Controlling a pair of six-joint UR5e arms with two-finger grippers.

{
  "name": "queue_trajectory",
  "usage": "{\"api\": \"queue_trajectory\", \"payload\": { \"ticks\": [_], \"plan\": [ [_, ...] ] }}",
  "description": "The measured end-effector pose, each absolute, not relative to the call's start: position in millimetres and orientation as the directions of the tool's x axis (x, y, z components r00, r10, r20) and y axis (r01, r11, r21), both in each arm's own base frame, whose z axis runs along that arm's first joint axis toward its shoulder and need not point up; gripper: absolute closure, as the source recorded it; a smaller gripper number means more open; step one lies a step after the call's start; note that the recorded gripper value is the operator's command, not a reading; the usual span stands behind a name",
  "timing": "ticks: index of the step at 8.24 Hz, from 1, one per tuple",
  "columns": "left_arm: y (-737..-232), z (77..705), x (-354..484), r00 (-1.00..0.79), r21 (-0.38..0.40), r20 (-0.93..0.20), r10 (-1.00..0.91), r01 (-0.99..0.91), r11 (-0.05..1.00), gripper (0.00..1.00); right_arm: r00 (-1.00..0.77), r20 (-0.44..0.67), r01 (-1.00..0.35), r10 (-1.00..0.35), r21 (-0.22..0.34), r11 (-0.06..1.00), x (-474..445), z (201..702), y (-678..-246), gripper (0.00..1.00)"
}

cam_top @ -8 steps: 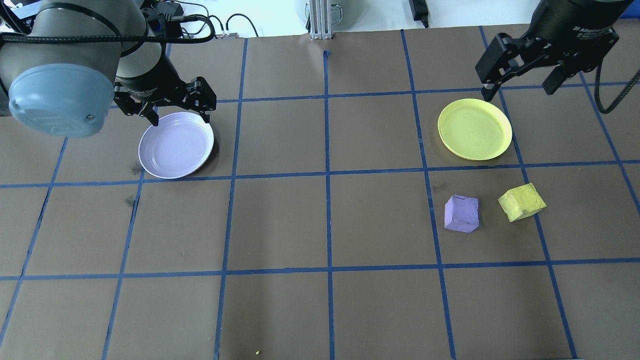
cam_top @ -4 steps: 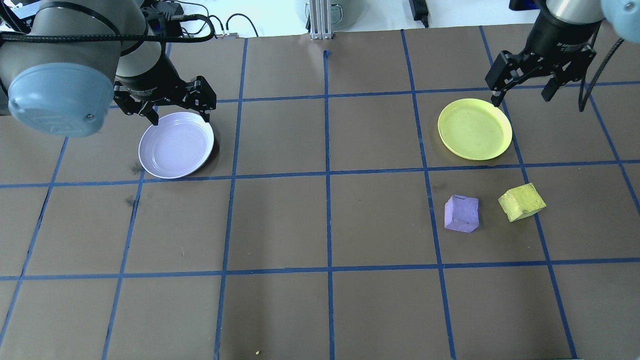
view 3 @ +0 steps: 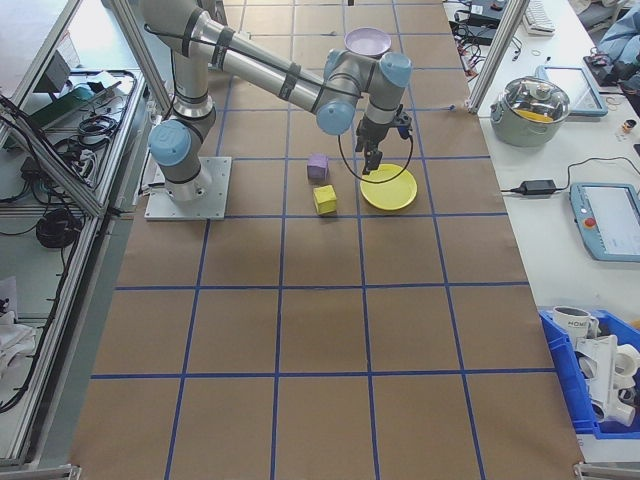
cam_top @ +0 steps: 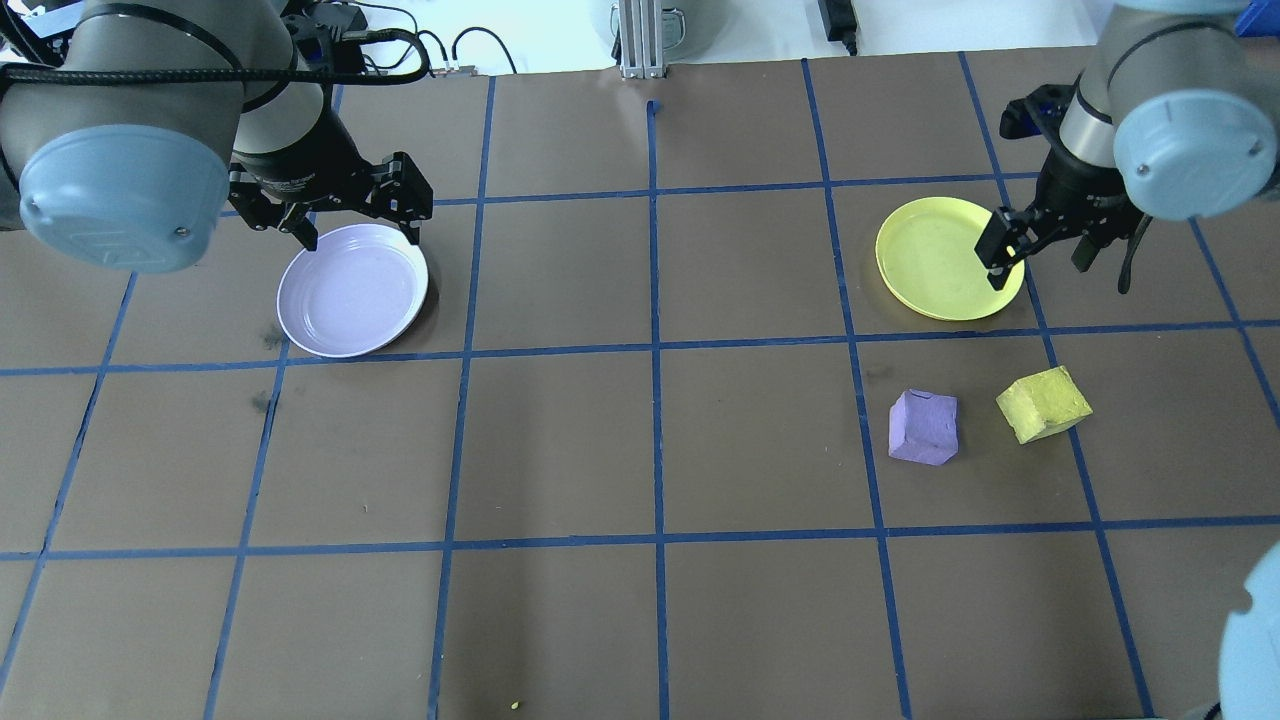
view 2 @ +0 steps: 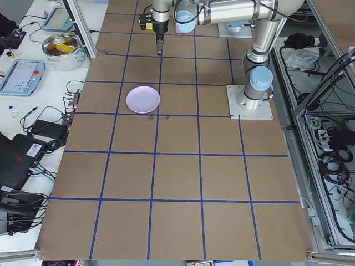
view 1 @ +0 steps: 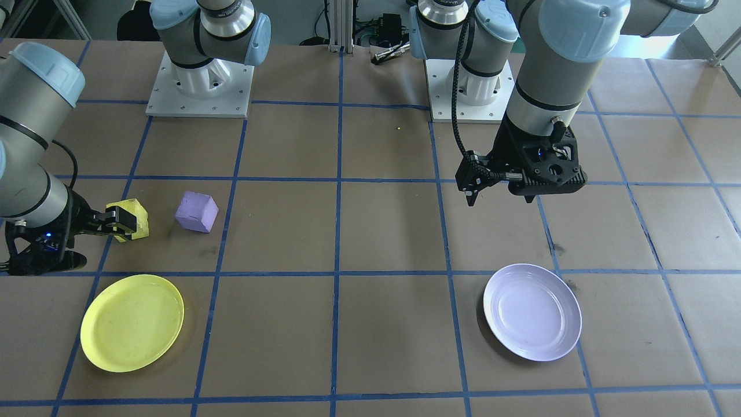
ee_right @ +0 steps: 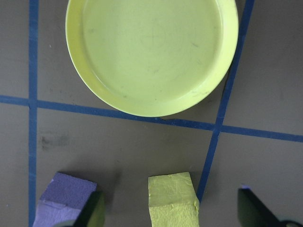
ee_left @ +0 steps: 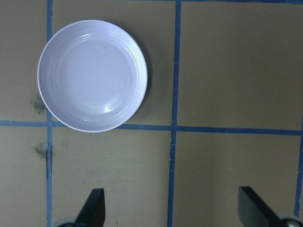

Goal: Sort blocks by color into plates

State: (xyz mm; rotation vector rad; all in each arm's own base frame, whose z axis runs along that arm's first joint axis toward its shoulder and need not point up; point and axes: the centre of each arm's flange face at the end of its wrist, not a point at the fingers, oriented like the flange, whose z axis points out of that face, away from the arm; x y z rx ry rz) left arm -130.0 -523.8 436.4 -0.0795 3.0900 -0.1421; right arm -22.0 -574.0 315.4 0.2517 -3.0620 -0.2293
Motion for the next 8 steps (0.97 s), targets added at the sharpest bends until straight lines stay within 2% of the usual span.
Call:
{"api": "queue_trajectory", "payload": {
  "ticks": [3,8],
  "plan": [
    [-524,435,-130,-0.998,-0.090,-0.046,-0.053,-0.049,0.995,0.00,-0.974,0.035,-0.214,-0.222,0.160,0.964,-38,250,-531,0.00],
    [-525,433,-130,-0.997,-0.087,-0.046,-0.062,-0.057,0.995,0.00,-0.957,0.005,-0.285,-0.292,0.199,0.938,-52,228,-506,0.00]
  ]
}}
